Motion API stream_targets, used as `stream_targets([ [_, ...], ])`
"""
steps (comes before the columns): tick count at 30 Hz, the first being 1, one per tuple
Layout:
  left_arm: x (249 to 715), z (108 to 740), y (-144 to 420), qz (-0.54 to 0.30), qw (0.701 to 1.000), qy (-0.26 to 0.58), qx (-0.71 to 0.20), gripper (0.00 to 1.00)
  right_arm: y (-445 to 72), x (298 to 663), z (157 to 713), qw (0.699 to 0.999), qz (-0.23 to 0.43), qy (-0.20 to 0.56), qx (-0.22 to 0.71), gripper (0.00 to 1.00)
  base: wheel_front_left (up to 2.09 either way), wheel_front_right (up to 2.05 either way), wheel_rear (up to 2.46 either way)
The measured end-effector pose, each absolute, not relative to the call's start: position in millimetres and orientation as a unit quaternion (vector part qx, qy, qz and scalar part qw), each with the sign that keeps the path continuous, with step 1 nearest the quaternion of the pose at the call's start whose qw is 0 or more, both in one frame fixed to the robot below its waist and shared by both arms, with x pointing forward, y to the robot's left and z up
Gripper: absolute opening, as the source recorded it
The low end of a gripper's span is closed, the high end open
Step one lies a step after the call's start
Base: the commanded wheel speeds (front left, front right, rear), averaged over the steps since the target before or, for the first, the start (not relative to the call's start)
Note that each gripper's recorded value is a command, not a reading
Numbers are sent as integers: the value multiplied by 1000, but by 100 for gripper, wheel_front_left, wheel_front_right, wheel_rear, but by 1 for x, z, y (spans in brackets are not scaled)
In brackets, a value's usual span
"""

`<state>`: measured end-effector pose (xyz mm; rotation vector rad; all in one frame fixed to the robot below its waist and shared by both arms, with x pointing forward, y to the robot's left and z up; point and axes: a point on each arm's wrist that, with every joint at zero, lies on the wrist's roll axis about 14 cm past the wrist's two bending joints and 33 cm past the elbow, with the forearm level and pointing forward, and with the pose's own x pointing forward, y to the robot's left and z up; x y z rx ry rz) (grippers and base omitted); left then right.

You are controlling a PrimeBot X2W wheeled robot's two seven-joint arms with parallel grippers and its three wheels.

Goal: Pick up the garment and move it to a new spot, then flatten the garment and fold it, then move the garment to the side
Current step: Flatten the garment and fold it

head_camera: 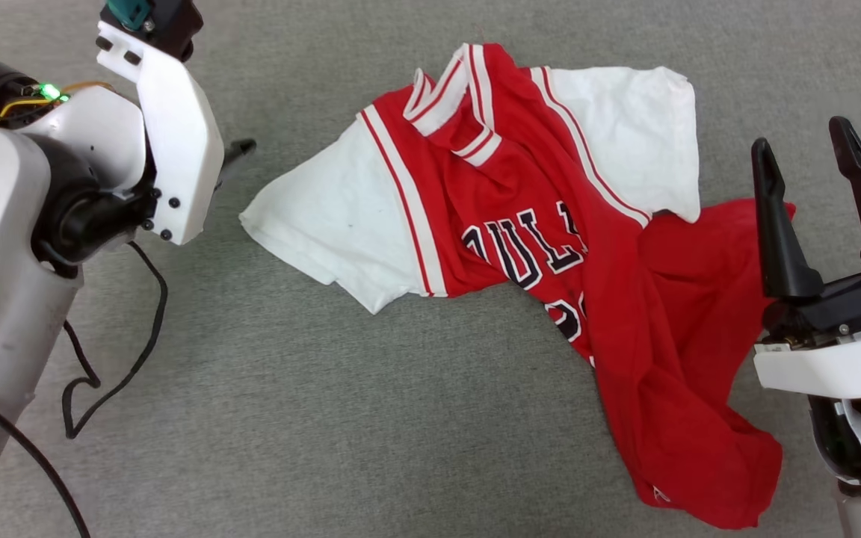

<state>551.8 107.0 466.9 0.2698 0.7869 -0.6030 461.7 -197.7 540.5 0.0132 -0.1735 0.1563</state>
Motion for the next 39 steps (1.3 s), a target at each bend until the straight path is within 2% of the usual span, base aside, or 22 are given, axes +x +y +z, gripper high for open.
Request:
stream_targets([
  [11, 520, 383, 98, -322, 759, 543, 159, 100, -200, 476, 520, 994, 89, -59, -22, 100, 0, 0, 0],
  [13, 517, 377, 99, -327, 747, 552, 173, 100, -201, 479, 517, 994, 90, -55, -27, 100, 0, 0, 0],
  [14, 516, 376, 99, -330, 743, 554, 179, 64, -201, 481, 515, 994, 91, -52, -29, 100, 0, 0, 0],
  [15, 516, 375, 99, -332, 741, 554, 182, 15, -202, 482, 514, 994, 91, -50, -32, 100, 0, 0, 0],
  [16, 515, 375, 99, -333, 740, 555, 181, 0, -203, 484, 514, 994, 92, -50, -34, 100, 0, 0, 0],
  [20, 511, 379, 98, -341, 747, 543, 175, 0, -208, 496, 532, 991, 96, -76, -55, 100, 0, 0, 0],
  [24, 513, 394, 102, -341, 768, 518, 162, 0, -213, 512, 574, 983, 99, -117, -99, 100, 0, 0, 0],
  [26, 514, 404, 107, -338, 779, 504, 154, 0, -216, 522, 588, 981, 102, -112, -124, 100, 0, 0, 0],
  [31, 515, 429, 115, -337, 806, 463, 149, 0, -224, 550, 575, 981, 113, 8, -158, 100, 0, 0, 0],
  [33, 513, 433, 120, -335, 811, 455, 150, 0, -225, 559, 559, 975, 122, 78, -167, 100, 0, 0, 0],
  [39, 509, 435, 122, -340, 818, 440, 147, 0, -232, 571, 505, 934, 135, 283, -173, 100, 0, 0, 0],
])
